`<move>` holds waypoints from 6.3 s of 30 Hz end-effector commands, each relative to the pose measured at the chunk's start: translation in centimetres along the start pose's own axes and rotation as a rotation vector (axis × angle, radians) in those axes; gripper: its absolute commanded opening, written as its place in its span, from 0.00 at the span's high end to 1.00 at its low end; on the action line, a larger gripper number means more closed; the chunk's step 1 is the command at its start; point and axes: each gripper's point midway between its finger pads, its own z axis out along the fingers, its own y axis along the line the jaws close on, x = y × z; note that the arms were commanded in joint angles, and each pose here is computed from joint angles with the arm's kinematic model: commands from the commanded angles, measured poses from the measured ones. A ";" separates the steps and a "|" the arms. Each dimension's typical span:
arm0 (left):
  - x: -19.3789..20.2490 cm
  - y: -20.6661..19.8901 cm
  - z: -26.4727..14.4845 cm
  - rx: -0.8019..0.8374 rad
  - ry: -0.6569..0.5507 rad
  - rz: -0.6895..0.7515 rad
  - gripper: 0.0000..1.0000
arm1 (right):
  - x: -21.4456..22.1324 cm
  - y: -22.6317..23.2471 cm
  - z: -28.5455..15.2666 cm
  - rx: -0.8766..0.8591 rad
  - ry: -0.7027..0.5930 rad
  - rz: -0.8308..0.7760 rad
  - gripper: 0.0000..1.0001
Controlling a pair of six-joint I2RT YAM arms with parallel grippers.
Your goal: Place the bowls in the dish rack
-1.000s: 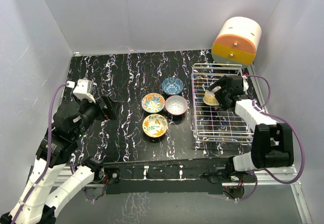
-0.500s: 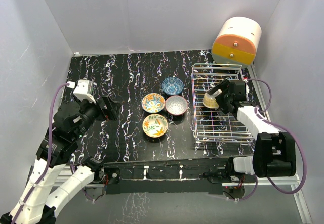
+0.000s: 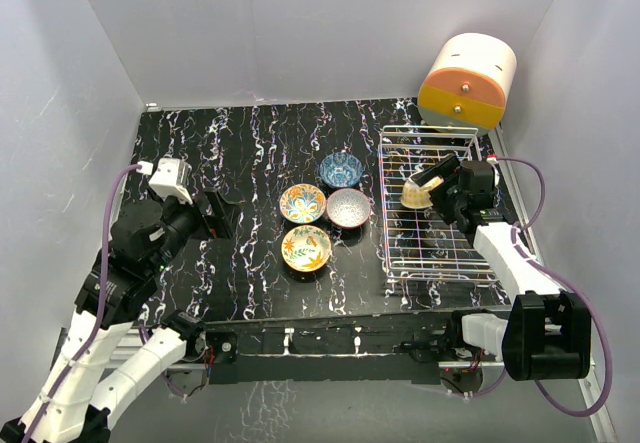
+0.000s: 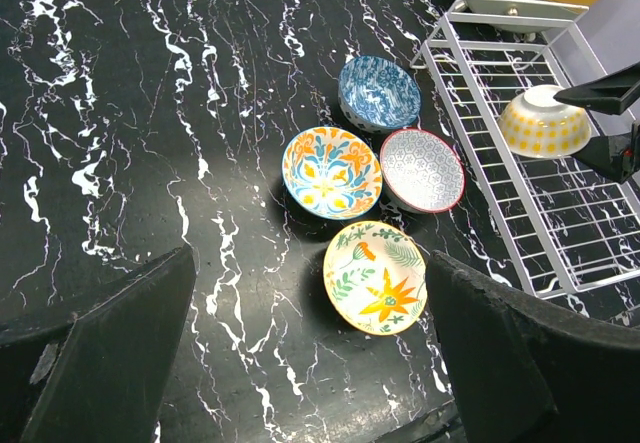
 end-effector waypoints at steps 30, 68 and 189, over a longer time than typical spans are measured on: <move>-0.9 -0.9 -0.1 0.042 -0.015 0.029 0.03 | -2.3 -2.2 -4.6 0.152 -0.030 -0.136 0.02; -0.9 -1.0 1.6 0.013 0.090 0.058 0.03 | -1.2 2.5 0.0 0.281 0.283 -0.783 0.08; 2.2 -1.6 -0.7 0.120 0.059 0.036 0.03 | -1.4 -10.7 -12.1 0.685 0.208 -0.369 0.23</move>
